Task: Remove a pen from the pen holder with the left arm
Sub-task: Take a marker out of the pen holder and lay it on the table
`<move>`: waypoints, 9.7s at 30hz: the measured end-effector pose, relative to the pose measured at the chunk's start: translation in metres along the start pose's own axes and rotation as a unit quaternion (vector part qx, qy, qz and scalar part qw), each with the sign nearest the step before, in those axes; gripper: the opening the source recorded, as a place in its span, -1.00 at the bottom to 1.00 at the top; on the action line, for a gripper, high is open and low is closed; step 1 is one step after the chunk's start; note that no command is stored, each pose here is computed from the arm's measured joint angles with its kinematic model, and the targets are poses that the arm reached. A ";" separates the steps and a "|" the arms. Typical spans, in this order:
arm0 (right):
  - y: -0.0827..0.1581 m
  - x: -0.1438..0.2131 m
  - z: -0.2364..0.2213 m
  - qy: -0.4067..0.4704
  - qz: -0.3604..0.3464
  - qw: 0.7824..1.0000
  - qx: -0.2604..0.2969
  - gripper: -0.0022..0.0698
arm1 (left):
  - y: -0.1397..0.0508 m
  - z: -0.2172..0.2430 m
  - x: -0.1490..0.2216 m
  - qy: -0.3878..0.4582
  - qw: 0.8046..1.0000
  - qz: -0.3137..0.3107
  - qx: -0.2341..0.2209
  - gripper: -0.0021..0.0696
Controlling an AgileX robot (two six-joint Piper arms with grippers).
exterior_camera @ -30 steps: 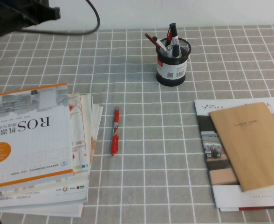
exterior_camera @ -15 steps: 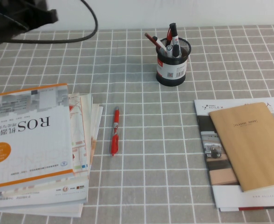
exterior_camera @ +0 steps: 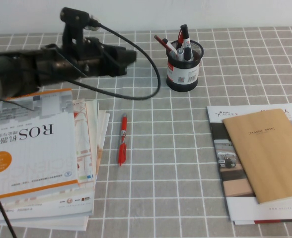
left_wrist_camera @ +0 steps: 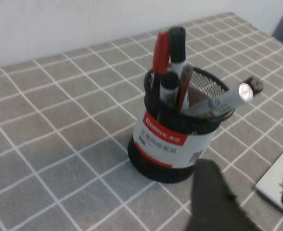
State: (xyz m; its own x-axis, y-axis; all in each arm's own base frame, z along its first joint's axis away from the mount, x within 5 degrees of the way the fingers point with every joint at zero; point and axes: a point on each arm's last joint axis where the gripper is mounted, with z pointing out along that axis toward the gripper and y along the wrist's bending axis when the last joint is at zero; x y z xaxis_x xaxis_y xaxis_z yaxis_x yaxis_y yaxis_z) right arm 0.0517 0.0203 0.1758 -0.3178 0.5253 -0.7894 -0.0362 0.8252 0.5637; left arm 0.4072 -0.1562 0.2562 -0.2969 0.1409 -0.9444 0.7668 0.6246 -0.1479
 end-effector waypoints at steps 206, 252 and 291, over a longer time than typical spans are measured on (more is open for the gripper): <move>0.000 0.000 0.000 0.000 0.000 1.000 0.000 -0.97 | -0.061 -0.136 -0.029 0.172 0.961 -0.028 -0.217 -0.94; 0.000 0.000 0.000 0.000 0.001 1.000 0.000 -0.97 | -0.175 -0.294 0.129 0.001 0.951 0.079 -0.298 -0.94; 0.000 0.000 0.000 0.000 0.002 1.000 -0.001 -0.97 | -0.162 -0.296 0.208 -0.011 0.905 -0.022 -0.426 -0.94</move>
